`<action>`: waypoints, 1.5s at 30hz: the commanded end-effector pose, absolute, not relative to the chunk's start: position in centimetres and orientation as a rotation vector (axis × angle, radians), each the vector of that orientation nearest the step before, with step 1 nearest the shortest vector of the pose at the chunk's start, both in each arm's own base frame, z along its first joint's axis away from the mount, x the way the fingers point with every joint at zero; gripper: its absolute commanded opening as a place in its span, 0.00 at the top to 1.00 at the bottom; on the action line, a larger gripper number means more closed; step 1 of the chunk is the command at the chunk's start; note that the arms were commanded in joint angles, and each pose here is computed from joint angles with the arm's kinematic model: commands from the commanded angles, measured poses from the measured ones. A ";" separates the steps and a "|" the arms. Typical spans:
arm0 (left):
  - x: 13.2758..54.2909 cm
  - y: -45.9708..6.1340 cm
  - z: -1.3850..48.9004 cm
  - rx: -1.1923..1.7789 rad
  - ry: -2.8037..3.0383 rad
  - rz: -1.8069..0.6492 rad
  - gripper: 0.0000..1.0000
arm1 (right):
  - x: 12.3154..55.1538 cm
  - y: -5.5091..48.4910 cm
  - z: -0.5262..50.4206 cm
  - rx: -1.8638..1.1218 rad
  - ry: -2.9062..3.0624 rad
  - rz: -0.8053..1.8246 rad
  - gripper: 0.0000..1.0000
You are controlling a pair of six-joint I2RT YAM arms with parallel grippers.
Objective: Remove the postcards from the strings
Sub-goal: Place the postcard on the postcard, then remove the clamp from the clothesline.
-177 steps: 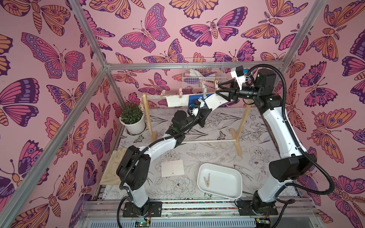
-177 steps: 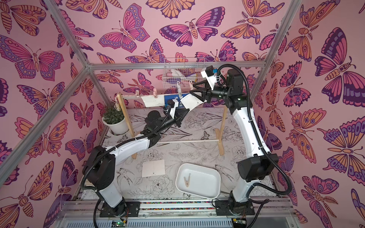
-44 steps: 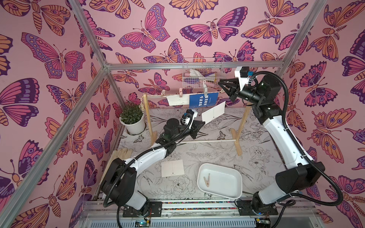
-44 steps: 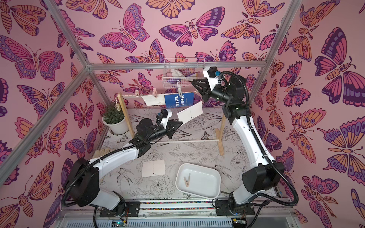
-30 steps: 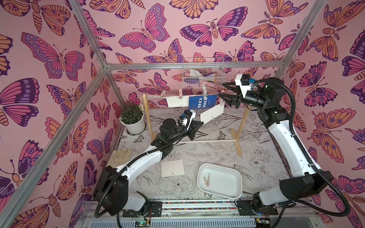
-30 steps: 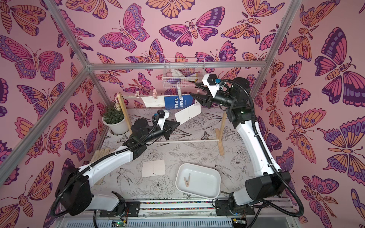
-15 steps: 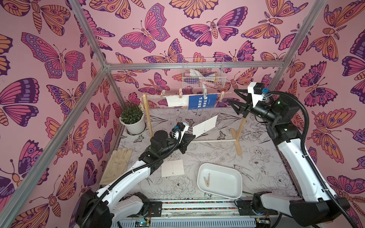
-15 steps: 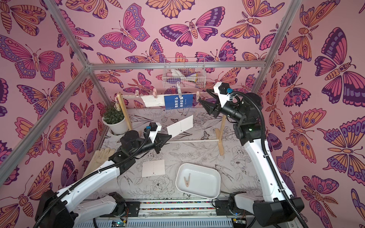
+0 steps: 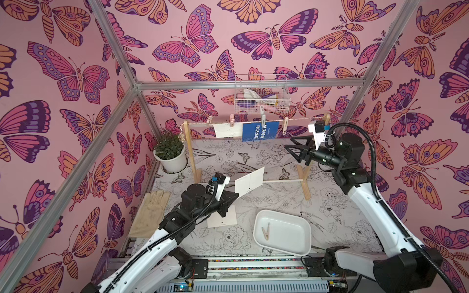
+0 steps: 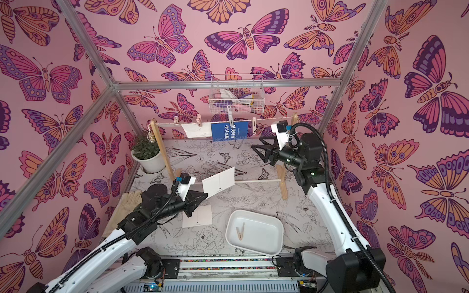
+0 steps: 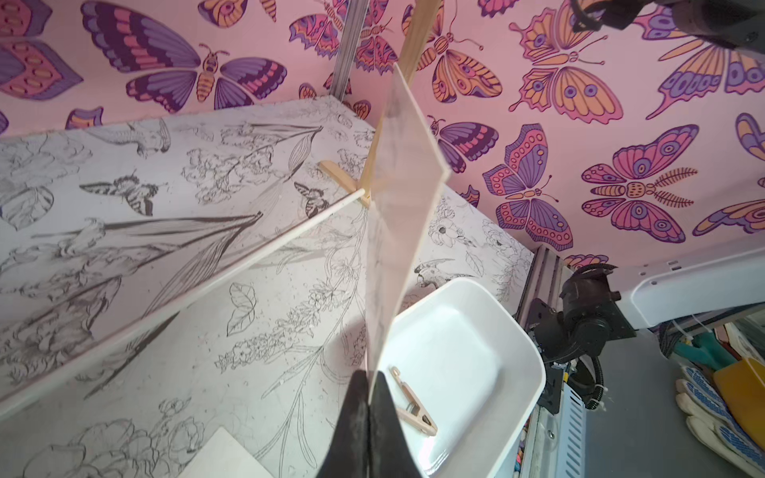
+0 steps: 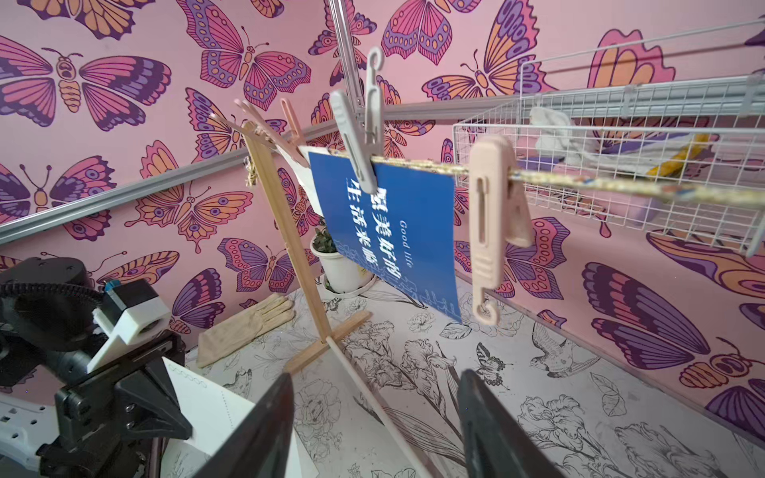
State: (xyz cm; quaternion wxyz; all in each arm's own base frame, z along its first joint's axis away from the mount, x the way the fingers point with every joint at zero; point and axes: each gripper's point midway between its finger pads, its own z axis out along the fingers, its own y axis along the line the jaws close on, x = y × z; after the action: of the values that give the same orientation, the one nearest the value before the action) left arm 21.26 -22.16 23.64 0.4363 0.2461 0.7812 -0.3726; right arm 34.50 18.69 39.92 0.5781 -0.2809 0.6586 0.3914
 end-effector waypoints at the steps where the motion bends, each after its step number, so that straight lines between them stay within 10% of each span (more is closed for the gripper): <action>1: 20.7 -21.1 19.8 0.477 2.149 -0.932 1.00 | 34.9 18.8 42.3 -0.696 1.394 0.869 0.36; 26: 16.1 -16.2 9.4 -0.295 2.727 -1.045 1.00 | 37.4 18.6 41.8 -0.682 1.355 0.810 0.31; 38: 16.1 -13.2 12.4 -0.327 2.688 -0.817 0.01 | 39.3 18.4 42.0 -0.632 1.343 0.794 0.21; 45: 19.1 -12.7 16.8 -0.189 2.443 -0.771 0.00 | 40.5 19.3 43.6 -0.651 1.293 0.864 0.22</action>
State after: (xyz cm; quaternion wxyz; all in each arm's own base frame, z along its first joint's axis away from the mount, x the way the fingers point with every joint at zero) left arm 17.99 -13.45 16.12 0.2467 -0.0747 0.9162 -0.3067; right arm 40.96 19.11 40.24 0.6392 -0.2732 0.6143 0.3734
